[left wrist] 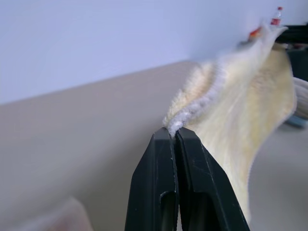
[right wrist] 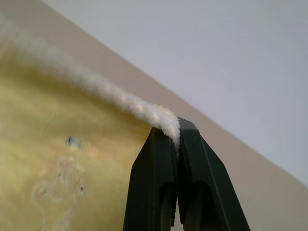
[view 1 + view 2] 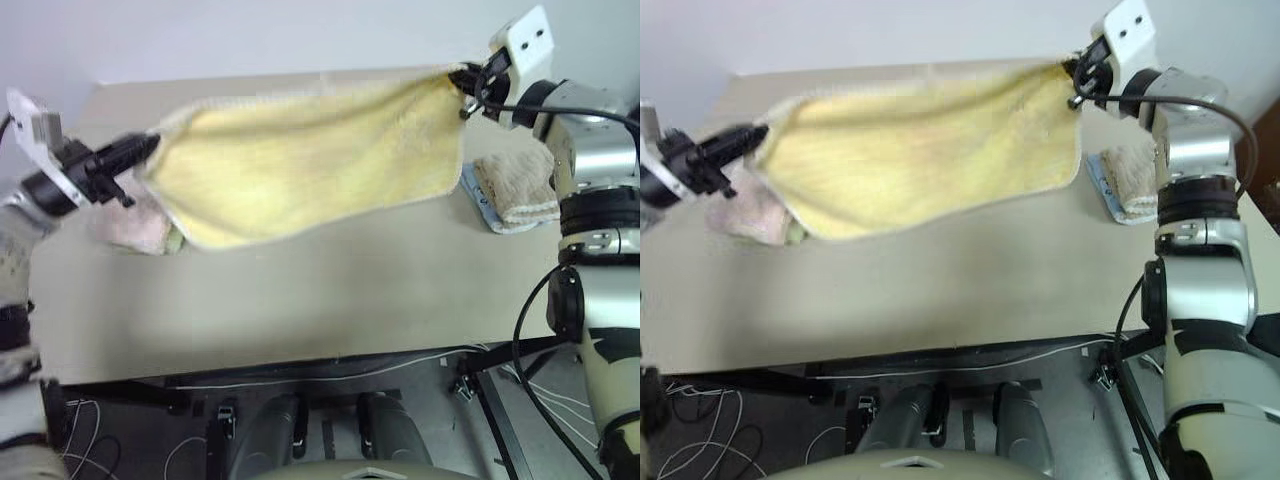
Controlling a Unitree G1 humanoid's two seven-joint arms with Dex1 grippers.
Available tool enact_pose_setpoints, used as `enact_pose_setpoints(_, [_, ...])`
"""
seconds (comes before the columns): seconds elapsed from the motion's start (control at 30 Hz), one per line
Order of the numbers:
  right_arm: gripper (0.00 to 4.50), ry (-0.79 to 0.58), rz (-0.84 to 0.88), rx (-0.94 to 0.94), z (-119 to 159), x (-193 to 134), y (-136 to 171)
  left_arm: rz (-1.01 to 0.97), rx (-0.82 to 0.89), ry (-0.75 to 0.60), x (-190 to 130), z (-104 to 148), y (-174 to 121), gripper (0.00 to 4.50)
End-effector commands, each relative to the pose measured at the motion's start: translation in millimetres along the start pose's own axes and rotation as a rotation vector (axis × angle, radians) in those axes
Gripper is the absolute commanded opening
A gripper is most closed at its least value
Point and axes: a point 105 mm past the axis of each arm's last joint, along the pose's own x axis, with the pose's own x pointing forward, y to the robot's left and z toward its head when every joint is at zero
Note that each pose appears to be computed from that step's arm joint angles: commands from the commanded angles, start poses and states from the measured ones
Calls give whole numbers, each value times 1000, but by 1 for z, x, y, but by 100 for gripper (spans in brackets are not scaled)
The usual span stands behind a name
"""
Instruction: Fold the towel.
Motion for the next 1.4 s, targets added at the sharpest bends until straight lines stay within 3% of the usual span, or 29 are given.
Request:
enact_pose_setpoints(0.03, [0, -60, -120, -50, 22, -5, -26, 129, 97, -6, 17, 9, 34, 2])
enact_pose_setpoints(0.13, [0, -44, -91, -73, 14, -14, -29, 135, 180, -32, 26, 16, 39, 2])
enact_pose_setpoints(0.23, [0, -29, 19, -79, 0, -28, -17, -2, 202, 13, 22, 3, 27, 2])
enact_pose_setpoints(0.37, [0, 34, 232, -93, -27, -64, 18, -239, 130, 113, -7, -21, 1, 2])
enact_pose_setpoints(0.57, [0, 125, 305, -61, -44, -100, 35, -353, 44, 285, -47, -50, -22, 2])
enact_pose_setpoints(0.73, [0, 213, 414, -49, -52, -127, 49, -430, -23, 357, -64, -60, -50, 2])
enact_pose_setpoints(0.87, [0, 347, 574, -49, -67, -155, 69, -463, 43, 495, -79, -79, -63, 2])
enact_pose_setpoints(1.1, [0, 373, 758, 10, -62, -182, 102, -485, 20, 650, -115, -92, -81, 2])
enact_pose_setpoints(1.4, [0, 501, 855, 31, -80, -218, 122, -460, -68, 755, -153, -105, -93, 2])
